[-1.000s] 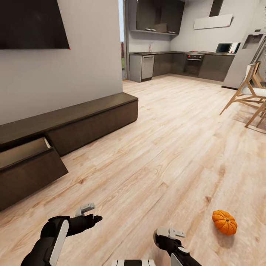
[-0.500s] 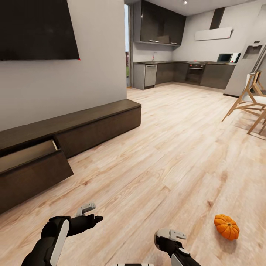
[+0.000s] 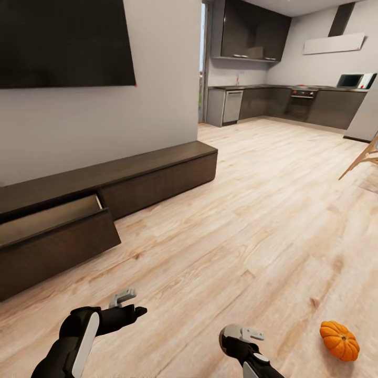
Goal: Place each of the two pumpkins and all three candles from the living room inside a cabinet in the living room (use any cabinet), then make sure every cabinet is closed, and position the cauldron so it is next to a table in the living room.
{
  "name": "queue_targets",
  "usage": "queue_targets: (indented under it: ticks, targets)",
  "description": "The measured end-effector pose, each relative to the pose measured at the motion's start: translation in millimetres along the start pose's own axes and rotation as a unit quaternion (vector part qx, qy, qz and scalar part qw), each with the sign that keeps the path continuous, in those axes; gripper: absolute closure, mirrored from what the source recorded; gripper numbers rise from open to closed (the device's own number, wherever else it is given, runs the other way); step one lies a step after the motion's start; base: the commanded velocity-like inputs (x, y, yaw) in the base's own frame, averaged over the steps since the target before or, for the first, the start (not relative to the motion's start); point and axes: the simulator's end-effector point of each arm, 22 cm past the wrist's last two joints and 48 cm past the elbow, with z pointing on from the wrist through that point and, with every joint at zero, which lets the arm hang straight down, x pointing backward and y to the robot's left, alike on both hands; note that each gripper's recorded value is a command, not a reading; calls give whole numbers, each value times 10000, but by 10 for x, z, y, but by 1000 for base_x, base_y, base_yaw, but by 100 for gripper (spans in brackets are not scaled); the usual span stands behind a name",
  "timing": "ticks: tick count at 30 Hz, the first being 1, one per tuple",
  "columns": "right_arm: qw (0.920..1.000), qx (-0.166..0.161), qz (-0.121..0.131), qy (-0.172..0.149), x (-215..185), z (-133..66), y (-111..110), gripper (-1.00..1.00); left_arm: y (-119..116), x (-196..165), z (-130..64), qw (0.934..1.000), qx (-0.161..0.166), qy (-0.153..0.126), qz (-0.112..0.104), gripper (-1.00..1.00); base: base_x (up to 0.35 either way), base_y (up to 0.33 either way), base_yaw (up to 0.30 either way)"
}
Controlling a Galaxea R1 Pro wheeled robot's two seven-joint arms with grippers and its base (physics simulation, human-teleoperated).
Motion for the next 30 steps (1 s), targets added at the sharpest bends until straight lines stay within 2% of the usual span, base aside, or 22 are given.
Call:
queue_targets:
  ticks: [13,30]
  targets:
    - [9996,266,-43,49,-135,-192,-65,100,-108,-104,-173,10000,-8,74,-26,-100,0,0,210]
    - [9993,326,-57,145,-286,-442,-33,100,-222,-232,-403,9998,-34,169,-63,-100,0,0,210]
